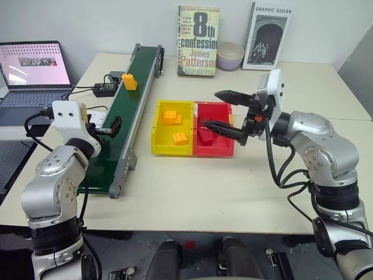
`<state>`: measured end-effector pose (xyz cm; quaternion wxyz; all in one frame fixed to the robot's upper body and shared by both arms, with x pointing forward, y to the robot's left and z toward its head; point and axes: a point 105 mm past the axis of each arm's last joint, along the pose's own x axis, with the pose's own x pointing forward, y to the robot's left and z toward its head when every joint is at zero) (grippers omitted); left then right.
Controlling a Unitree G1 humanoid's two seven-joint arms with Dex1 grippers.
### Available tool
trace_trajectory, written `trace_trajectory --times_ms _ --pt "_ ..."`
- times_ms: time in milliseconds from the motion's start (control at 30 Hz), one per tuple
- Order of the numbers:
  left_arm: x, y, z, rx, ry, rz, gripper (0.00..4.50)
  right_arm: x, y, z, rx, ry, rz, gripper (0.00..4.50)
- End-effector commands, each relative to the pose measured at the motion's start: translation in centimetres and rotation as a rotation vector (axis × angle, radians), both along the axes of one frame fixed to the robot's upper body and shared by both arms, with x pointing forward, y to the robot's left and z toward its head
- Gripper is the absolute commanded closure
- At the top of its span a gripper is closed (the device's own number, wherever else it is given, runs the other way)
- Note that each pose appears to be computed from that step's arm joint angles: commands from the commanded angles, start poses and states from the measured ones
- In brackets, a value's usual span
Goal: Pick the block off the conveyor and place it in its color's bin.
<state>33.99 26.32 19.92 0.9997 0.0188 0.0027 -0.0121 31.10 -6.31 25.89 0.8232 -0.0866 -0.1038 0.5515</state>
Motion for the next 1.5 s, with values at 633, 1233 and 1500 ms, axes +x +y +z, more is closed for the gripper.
trace_trajectory --times_ms 633,1233,1500 --pt "0.4 -1.1 0.1 -0.006 -0.026 -0.022 0.03 -2.5 0.3 1.2 0.018 -0.023 0.094 0.00" --pt "-0.5 -0.1 -2.1 -0.008 0.048 0.013 1.64 -3.5 0.5 1.3 0.014 0.019 0.139 0.00" --pt "-1.9 0.2 -3.1 -0.003 0.106 0.016 2.99 -3.5 0.5 1.4 0.022 0.020 0.139 0.00"
